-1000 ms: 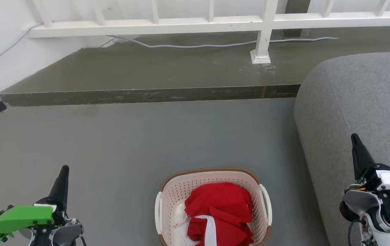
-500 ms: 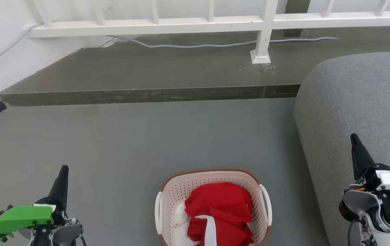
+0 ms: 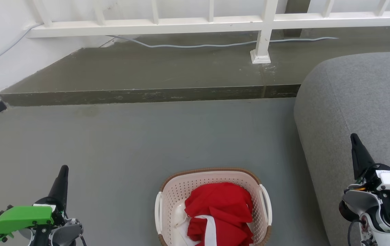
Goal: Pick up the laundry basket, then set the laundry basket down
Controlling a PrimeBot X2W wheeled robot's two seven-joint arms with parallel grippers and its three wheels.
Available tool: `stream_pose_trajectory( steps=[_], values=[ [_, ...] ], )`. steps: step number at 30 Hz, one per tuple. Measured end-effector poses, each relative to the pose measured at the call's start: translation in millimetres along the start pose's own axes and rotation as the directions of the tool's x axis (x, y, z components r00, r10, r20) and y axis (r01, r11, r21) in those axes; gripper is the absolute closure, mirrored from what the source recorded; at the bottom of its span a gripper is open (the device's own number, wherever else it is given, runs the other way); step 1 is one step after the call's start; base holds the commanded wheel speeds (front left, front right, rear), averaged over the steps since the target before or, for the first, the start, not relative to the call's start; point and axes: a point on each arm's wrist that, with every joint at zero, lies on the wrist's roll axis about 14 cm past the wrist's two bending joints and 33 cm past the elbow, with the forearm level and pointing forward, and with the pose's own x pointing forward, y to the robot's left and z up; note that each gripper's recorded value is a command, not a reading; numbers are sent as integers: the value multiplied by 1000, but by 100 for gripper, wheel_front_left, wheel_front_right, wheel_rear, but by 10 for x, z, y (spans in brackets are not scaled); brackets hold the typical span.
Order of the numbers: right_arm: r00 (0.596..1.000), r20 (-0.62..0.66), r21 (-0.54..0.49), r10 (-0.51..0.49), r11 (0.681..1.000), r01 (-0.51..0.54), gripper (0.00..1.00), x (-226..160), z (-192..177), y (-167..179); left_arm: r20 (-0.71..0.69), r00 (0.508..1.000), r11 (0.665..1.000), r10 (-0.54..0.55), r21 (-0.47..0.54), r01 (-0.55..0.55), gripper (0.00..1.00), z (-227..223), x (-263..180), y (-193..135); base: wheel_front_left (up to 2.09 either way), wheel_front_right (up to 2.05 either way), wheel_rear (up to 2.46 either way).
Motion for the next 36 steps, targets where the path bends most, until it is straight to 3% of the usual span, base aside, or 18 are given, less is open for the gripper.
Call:
stream_pose_trajectory(
  steps=[36],
  values=[
    [1000, 1, 0, 2, 1000, -2, 100, 0, 1, 5, 1, 1000, 1000, -1, -1, 1, 100, 3, 0, -2, 0, 0, 0]
  ],
)
